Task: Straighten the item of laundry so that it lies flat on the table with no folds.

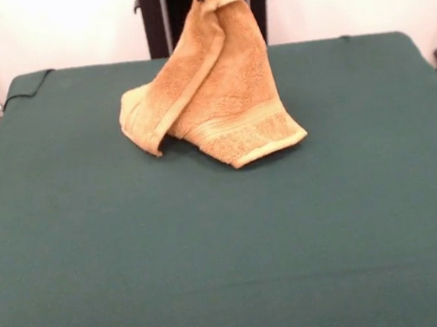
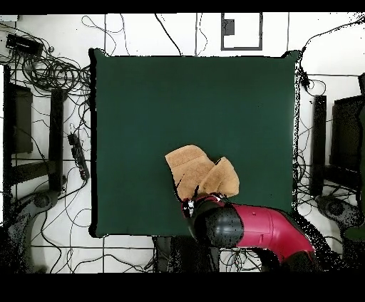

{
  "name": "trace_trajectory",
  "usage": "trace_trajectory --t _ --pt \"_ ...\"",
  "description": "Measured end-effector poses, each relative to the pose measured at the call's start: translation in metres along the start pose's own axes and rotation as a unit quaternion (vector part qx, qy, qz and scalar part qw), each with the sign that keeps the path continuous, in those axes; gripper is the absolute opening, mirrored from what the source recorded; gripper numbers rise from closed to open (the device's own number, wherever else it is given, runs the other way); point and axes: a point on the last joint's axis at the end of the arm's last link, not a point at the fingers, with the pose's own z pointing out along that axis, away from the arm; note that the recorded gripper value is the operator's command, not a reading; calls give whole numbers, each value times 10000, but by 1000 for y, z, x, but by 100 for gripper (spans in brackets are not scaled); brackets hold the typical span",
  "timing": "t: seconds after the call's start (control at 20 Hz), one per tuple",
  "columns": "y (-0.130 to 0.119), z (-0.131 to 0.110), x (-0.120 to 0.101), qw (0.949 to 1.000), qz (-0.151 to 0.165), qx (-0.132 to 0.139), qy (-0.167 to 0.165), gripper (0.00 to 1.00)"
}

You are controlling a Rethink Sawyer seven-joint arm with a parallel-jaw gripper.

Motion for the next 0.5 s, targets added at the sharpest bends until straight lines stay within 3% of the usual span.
trace_trajectory --t 0.5 --pt "-15 -33 -24 9998 119 149 0 0"
